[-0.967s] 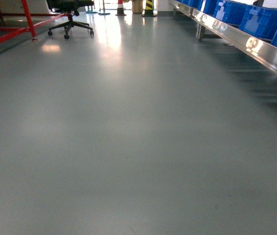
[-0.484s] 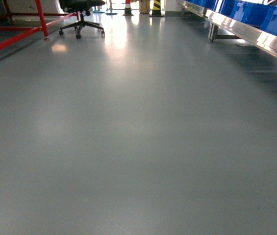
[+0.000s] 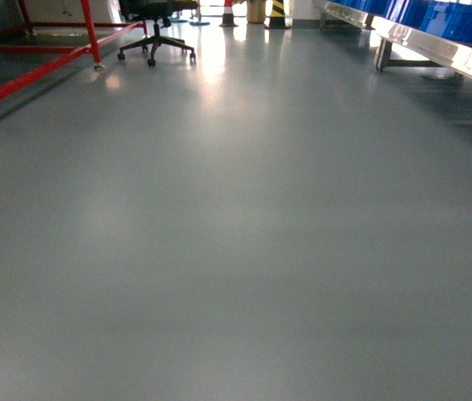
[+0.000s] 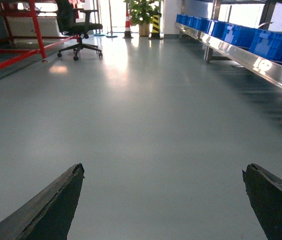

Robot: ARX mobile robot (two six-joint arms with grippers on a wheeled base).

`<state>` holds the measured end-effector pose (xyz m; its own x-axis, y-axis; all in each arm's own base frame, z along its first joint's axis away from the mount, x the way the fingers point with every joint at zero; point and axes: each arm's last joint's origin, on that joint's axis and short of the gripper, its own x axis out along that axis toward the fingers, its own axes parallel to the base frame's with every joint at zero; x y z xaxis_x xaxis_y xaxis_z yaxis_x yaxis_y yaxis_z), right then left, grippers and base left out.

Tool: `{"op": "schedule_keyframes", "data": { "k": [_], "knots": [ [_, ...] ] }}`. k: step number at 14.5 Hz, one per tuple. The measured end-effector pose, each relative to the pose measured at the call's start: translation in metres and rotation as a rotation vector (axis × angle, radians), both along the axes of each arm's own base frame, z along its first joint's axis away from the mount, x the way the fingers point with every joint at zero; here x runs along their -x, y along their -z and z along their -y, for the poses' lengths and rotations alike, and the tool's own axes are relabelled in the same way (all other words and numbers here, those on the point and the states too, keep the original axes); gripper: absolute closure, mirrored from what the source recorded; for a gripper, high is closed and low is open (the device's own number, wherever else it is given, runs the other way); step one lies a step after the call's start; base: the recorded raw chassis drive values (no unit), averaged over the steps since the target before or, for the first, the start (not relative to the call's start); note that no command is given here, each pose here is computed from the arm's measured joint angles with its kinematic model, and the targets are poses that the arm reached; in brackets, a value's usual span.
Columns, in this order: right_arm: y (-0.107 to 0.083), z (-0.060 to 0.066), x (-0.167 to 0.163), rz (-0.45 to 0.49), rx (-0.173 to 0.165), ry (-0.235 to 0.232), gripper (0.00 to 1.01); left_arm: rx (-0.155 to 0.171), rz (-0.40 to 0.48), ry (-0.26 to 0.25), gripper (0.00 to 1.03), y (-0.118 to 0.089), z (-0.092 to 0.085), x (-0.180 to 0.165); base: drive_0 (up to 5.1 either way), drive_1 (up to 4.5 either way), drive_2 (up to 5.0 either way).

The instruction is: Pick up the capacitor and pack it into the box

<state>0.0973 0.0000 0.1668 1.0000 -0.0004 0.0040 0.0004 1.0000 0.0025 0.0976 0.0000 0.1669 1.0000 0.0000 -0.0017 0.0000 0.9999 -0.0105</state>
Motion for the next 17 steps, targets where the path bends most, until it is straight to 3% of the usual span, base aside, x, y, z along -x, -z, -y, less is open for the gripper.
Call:
{"op": "schedule_keyframes", "data": {
  "k": [17],
  "knots": [
    [0.0000, 0.0000, 0.0000, 0.000, 0.000, 0.000, 0.03, 0.000, -0.002, -0.001, 0.60, 0.0002, 0.0000, 0.0000, -5.2, 2.24, 2.2]
  ]
}}
